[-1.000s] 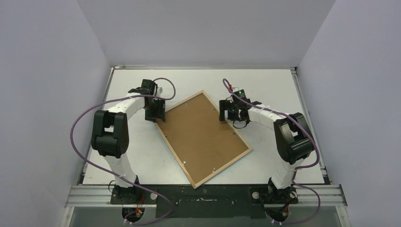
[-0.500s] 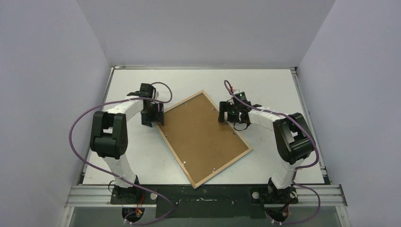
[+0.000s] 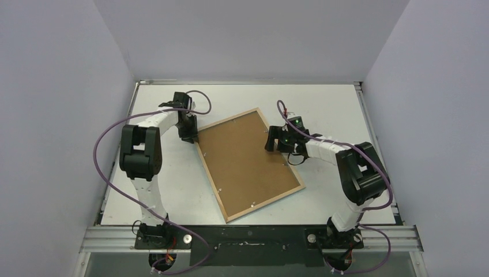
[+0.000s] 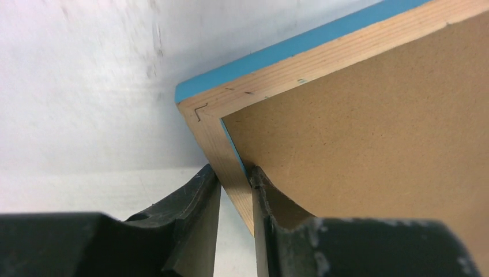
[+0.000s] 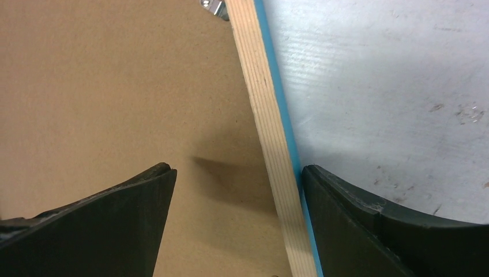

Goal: Put the photo into the frame

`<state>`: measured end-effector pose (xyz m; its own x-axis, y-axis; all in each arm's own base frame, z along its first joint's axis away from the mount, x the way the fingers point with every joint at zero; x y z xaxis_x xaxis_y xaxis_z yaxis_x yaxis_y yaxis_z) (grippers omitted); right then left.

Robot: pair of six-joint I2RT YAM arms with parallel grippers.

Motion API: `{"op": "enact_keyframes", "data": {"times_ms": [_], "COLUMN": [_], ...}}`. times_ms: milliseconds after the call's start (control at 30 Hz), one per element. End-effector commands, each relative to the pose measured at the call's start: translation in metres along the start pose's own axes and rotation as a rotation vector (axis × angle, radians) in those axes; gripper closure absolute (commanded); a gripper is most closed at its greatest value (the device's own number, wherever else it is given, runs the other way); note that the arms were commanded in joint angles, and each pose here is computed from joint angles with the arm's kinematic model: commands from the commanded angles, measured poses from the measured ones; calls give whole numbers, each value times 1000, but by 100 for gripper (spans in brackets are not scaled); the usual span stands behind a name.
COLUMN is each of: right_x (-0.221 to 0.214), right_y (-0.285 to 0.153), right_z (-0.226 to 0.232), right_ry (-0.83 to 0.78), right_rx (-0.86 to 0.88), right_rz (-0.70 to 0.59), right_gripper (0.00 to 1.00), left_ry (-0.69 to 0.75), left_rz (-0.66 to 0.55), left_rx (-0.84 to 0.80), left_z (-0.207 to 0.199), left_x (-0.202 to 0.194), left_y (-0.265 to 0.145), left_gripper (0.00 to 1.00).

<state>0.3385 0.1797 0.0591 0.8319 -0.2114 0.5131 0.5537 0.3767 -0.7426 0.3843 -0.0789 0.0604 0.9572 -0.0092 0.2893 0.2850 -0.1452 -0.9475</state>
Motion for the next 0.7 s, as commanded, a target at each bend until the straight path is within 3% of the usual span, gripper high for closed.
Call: {"op": "enact_keyframes", "data": {"times_ms": [0,167,333,433,667], "right_x": [-27,9,63,89,124], "right_y": [-12,-39,-72,-84,-91], "right_z": [13,35,58,60,57], "right_ry": [46,31,22,26,27], "right_rx": [75,117,164,173,163], "right_rz": [102,17,-103,-155,-218], "right_gripper": [18,13,1,10,10], "left_ry": [54,151,303,397,533], "left_rz": [-122,-186,-340,-449,-601], "left_rx": [52,79,114,160,203], "left_z": [6,5,-11,-22,-51], "left_x": [46,76,121,147,164], "left_y": [-2,-13,-68,-111,-168], "left_gripper": [82,98,100,100,100]}}
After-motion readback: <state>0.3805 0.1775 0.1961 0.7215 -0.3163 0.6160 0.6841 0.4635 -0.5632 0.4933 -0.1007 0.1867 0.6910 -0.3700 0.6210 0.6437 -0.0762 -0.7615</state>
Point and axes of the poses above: each gripper's point midway between its finger pads, its own y axis out along the fingers, its own z axis along the line the jaws close on, x = y × z, the point moved 4 cm from there along -y, back along the fingers, and after that the axes turned 9 degrees about y, right-handed, at the moved point
